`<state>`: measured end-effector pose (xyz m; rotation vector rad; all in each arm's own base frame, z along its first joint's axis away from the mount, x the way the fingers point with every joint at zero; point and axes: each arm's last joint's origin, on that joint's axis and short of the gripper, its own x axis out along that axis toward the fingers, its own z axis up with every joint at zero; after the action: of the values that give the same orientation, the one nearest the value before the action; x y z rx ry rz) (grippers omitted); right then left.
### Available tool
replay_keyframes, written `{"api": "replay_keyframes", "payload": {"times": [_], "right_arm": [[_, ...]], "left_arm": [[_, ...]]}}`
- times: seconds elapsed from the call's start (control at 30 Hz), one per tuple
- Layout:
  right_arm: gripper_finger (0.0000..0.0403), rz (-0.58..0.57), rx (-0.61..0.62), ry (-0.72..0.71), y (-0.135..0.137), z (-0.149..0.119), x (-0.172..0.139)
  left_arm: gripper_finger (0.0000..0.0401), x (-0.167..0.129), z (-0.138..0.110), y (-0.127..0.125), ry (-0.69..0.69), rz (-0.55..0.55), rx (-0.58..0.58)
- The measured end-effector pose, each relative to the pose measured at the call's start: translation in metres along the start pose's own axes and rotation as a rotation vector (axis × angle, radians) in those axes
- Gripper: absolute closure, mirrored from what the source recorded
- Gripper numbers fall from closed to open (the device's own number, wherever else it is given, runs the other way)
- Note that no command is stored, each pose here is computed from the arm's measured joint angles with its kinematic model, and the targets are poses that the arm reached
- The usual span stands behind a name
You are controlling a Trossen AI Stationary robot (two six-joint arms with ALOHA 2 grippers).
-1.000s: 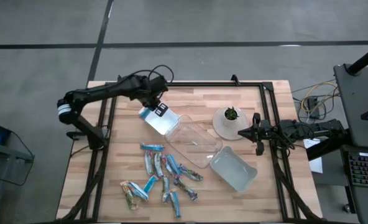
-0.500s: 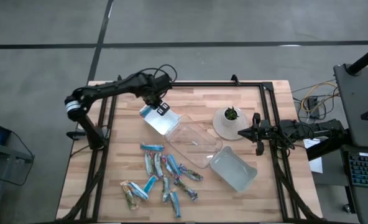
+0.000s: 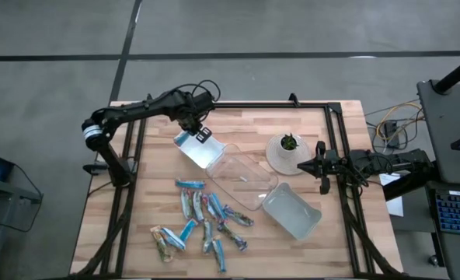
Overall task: Pick and place Granola Bars by type
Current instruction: Put the red granola bar into the white bin
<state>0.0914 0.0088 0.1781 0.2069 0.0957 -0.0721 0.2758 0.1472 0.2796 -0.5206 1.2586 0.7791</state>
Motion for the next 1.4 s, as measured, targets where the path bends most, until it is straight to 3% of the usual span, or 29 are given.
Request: {"api": "replay_keyframes", "payload": {"times": [0.23, 0.5, 1.0, 1.4], "right_arm": [[0.0390, 0.000, 0.000, 0.000, 0.000, 0.000, 0.000], [0.0390, 0.000, 0.000, 0.000, 0.000, 0.000, 0.000], [0.0390, 0.000, 0.000, 0.000, 0.000, 0.000, 0.000], [0.0390, 0.000, 0.000, 0.000, 0.000, 0.000, 0.000]], "left_arm": [[0.0365, 0.000, 0.000, 0.000, -0.001, 0.000, -0.019], [0.0328, 0.001, -0.001, 0.001, 0.010, 0.004, -0.019], [0.0325, 0.000, -0.002, 0.002, 0.030, 0.004, -0.019], [0.0325, 0.000, 0.011, -0.003, -0.098, -0.067, -0.026]]}}
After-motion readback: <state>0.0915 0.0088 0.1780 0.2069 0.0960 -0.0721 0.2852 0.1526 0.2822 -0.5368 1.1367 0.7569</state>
